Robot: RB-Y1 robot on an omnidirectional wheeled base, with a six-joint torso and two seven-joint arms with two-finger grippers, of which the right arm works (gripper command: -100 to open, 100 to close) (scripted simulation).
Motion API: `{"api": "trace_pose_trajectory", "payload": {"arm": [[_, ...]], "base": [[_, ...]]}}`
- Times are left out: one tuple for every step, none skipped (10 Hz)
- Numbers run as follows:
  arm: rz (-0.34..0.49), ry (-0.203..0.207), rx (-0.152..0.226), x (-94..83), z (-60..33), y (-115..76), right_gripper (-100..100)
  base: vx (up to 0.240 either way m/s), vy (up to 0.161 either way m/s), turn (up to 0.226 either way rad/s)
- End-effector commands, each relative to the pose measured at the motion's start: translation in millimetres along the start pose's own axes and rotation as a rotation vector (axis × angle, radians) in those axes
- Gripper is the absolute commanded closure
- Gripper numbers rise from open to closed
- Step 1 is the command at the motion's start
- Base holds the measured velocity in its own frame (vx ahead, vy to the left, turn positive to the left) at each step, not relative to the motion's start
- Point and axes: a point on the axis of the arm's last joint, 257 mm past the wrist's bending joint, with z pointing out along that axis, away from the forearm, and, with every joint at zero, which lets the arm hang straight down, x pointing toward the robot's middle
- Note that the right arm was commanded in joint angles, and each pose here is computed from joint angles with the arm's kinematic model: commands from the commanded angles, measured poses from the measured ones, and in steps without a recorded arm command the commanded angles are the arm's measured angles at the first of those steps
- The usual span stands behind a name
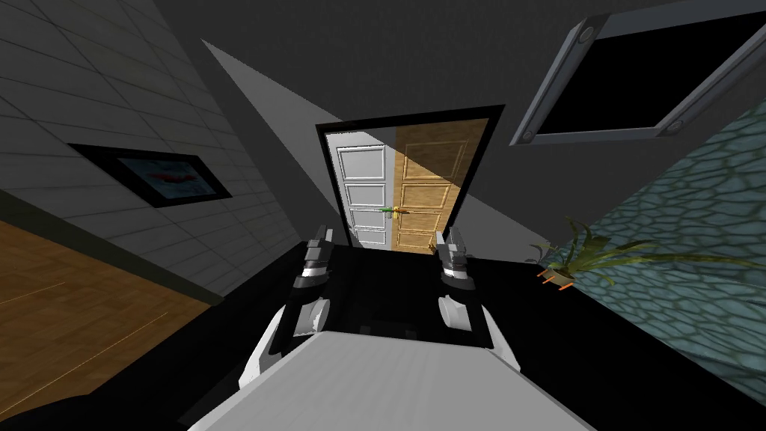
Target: Pull the door open
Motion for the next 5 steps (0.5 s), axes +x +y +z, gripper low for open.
{"api": "trace_pose_trajectory", "payload": {"arm": [[0.004, 0.004, 0.021, -0.4, 0.4, -14.8, -100], [0.006, 0.007, 0.034, -0.1, 0.4, -23.5, -100], [0.009, 0.009, 0.048, 0.2, 0.5, -33.0, -100], [0.011, 0.011, 0.063, 0.4, 0.5, -42.9, -100], [0.013, 0.013, 0.078, 0.6, 0.5, -52.6, -100]], "base": [[0.084, 0.016, 0.008], [0.092, 0.018, 0.008], [0.102, 0.02, 0.007], [0.106, 0.031, 0.01], [0.1, 0.025, 0.007]]}}
